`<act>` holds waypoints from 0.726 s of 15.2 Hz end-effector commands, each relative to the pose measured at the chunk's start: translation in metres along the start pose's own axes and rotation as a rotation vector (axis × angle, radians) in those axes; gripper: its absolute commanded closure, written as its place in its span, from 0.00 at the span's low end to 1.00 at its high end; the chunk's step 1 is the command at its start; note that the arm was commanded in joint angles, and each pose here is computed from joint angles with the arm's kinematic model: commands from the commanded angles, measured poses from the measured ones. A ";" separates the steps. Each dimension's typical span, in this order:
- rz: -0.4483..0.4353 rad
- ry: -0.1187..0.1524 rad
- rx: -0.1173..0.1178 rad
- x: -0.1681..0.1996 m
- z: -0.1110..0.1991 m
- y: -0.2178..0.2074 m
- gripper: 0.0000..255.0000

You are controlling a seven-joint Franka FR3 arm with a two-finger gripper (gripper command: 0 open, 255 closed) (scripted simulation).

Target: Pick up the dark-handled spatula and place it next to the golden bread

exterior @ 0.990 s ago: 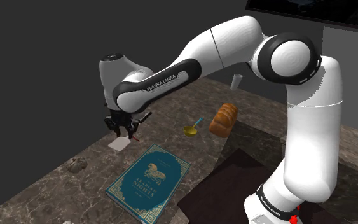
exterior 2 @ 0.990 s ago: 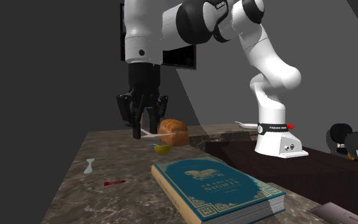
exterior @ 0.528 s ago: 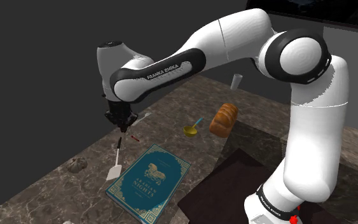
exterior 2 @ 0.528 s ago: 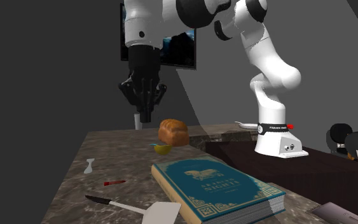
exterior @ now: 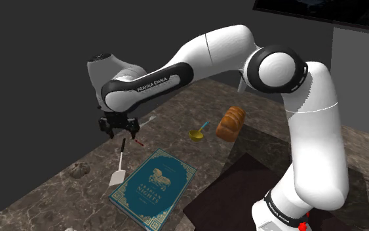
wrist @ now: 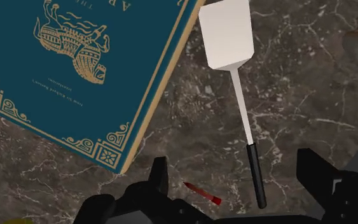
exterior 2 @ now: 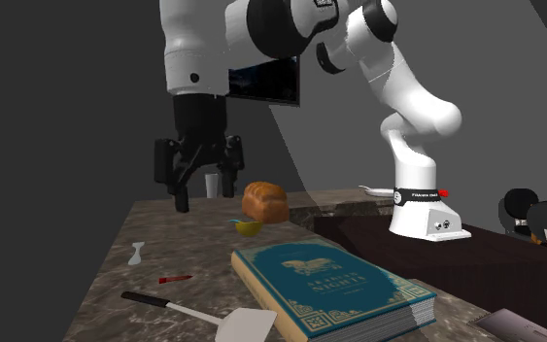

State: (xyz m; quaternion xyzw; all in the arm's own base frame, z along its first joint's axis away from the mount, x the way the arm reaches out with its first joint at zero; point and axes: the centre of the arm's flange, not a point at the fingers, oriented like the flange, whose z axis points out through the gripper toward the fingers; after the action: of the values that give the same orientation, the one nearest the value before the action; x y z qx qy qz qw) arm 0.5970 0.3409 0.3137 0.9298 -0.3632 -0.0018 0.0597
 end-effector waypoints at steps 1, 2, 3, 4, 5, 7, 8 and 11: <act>-0.042 0.007 -0.039 0.003 0.025 -0.020 0.00; -0.063 0.009 -0.057 0.004 0.036 -0.029 0.00; -0.083 0.012 -0.076 0.005 0.048 -0.038 0.00; -0.104 0.014 -0.094 0.006 0.060 -0.047 0.00; -0.125 0.017 -0.112 0.006 0.072 -0.056 0.00; -0.166 0.022 -0.149 0.007 0.096 -0.072 0.00; -0.187 0.025 -0.168 0.007 0.109 -0.080 0.00; -0.196 0.026 -0.176 0.007 0.125 -0.082 0.00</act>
State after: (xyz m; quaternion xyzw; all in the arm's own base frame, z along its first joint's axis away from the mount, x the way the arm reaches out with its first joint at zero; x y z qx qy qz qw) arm 0.6523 0.3830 0.1868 0.9517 -0.2702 -0.0272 0.1435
